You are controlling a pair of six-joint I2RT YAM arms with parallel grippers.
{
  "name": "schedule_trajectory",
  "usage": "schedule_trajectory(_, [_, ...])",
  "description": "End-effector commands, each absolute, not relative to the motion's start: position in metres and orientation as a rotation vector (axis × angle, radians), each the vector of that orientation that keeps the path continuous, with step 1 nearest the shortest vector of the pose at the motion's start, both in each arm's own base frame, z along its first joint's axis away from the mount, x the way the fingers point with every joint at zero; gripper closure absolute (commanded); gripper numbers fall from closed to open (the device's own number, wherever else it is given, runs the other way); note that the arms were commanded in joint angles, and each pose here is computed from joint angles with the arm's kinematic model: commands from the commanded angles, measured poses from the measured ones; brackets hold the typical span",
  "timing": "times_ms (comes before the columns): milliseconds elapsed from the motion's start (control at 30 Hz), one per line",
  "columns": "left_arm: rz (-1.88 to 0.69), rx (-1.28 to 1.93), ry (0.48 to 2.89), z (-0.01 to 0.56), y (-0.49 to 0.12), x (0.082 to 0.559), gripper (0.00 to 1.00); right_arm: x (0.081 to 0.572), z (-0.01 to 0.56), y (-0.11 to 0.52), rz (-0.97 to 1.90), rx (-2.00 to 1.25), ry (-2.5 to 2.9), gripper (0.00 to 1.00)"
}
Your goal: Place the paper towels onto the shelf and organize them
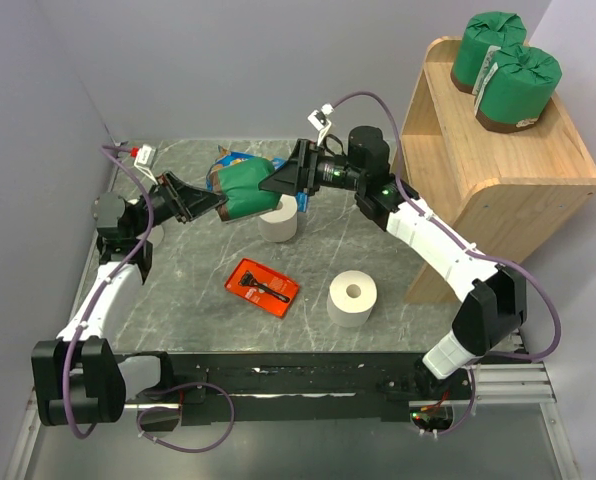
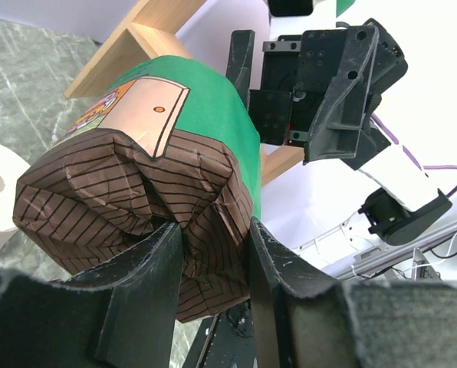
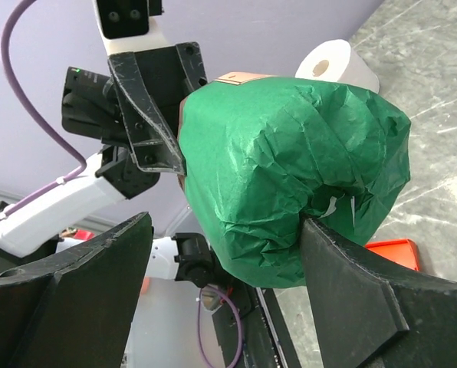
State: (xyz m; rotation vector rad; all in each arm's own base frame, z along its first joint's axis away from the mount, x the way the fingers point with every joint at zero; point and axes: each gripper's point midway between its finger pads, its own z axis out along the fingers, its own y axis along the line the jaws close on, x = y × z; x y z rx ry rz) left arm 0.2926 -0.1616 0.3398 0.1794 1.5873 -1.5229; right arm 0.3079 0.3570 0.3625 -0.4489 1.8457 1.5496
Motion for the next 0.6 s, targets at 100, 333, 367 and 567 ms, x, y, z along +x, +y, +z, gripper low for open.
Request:
schedule_trajectory(100, [-1.552, 0.303, 1.462, 0.364, -0.171, 0.277, 0.62, 0.291, 0.369, 0.371, 1.612, -0.558, 1.827, 0.17])
schedule_trajectory(333, [-1.539, 0.319, 1.478, 0.367, -0.177, 0.277, 0.61, 0.301, 0.351, 0.364, 1.506, -0.486, 1.93, 0.16])
schedule_trajectory(367, [-1.536, 0.318, 1.477, 0.367, -0.177, 0.277, 0.61, 0.301, 0.351, 0.364, 1.511, -0.479, 1.935, 0.16])
schedule_trajectory(567, [-1.506, 0.287, 1.517, 0.357, -0.176, 0.286, 0.6, 0.28, 0.371, 0.368, 1.707, -0.531, 1.785, 0.16])
